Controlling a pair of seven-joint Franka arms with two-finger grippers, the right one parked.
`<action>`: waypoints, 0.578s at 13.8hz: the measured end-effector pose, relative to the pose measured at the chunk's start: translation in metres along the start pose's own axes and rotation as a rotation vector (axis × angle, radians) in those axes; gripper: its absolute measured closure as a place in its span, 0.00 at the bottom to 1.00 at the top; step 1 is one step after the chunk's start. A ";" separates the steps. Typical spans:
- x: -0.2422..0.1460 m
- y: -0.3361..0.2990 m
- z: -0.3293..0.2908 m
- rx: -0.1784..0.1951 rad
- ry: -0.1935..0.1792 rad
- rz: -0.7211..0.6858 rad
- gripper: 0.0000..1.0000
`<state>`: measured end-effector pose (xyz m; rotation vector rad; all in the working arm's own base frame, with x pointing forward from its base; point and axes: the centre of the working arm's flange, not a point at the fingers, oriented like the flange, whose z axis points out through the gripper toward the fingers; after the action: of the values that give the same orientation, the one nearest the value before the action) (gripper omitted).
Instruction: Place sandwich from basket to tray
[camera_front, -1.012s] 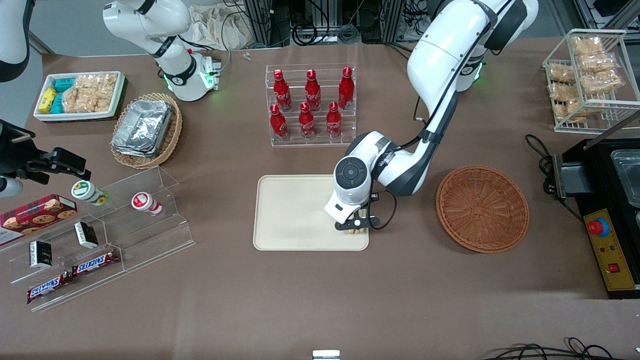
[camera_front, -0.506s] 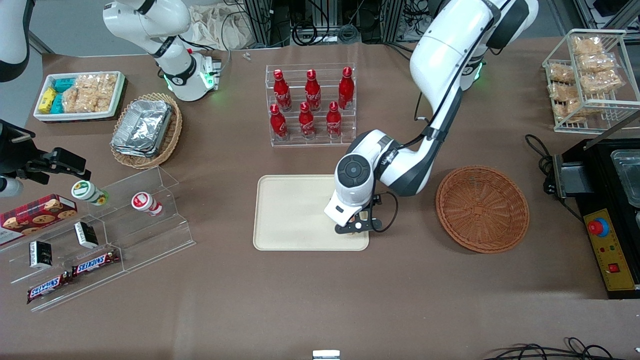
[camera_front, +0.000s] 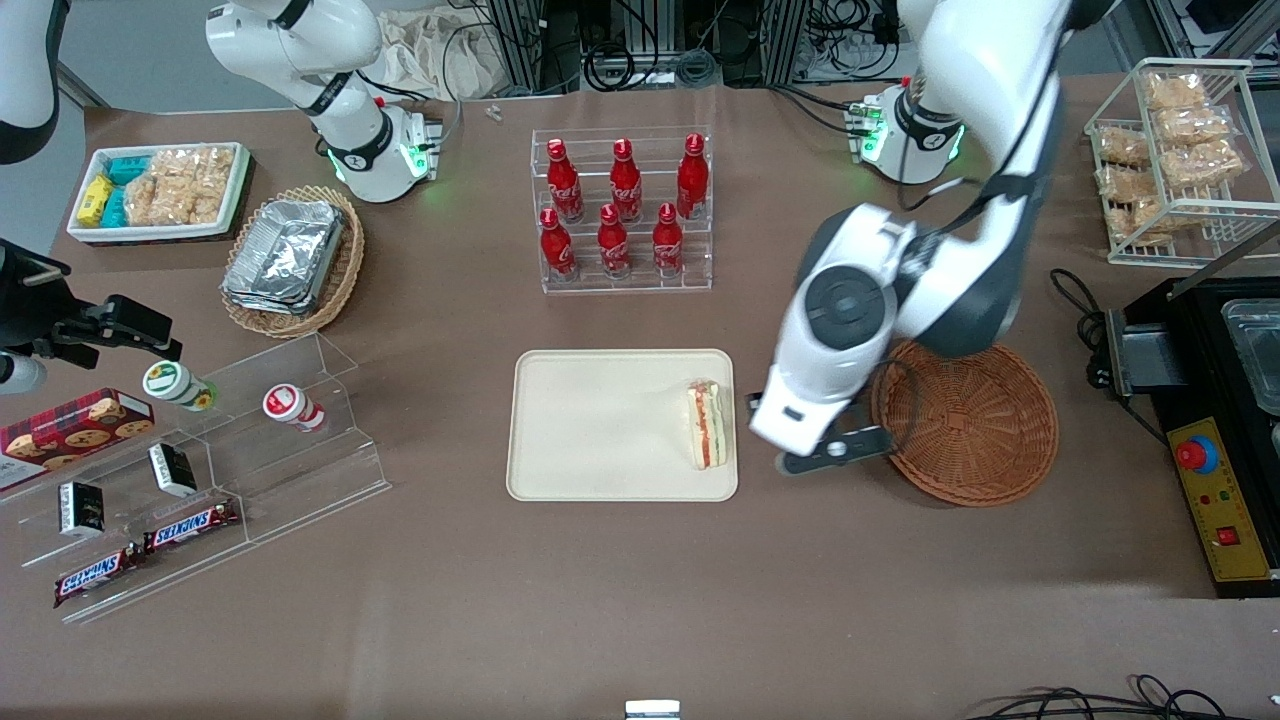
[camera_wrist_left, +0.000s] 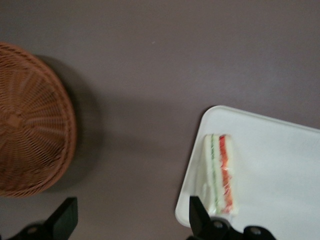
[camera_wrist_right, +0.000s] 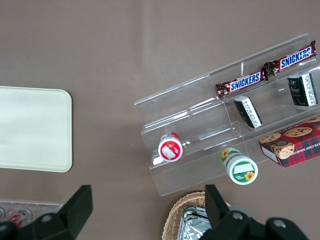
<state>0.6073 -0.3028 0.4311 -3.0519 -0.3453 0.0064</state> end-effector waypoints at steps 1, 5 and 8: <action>-0.001 -0.022 -0.011 -0.002 -0.002 0.014 0.00; -0.008 -0.124 -0.044 -0.005 -0.035 0.077 0.00; -0.001 -0.208 -0.062 0.009 -0.083 0.112 0.00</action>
<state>0.5604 -0.1053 0.5079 -3.0639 -0.1783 0.1404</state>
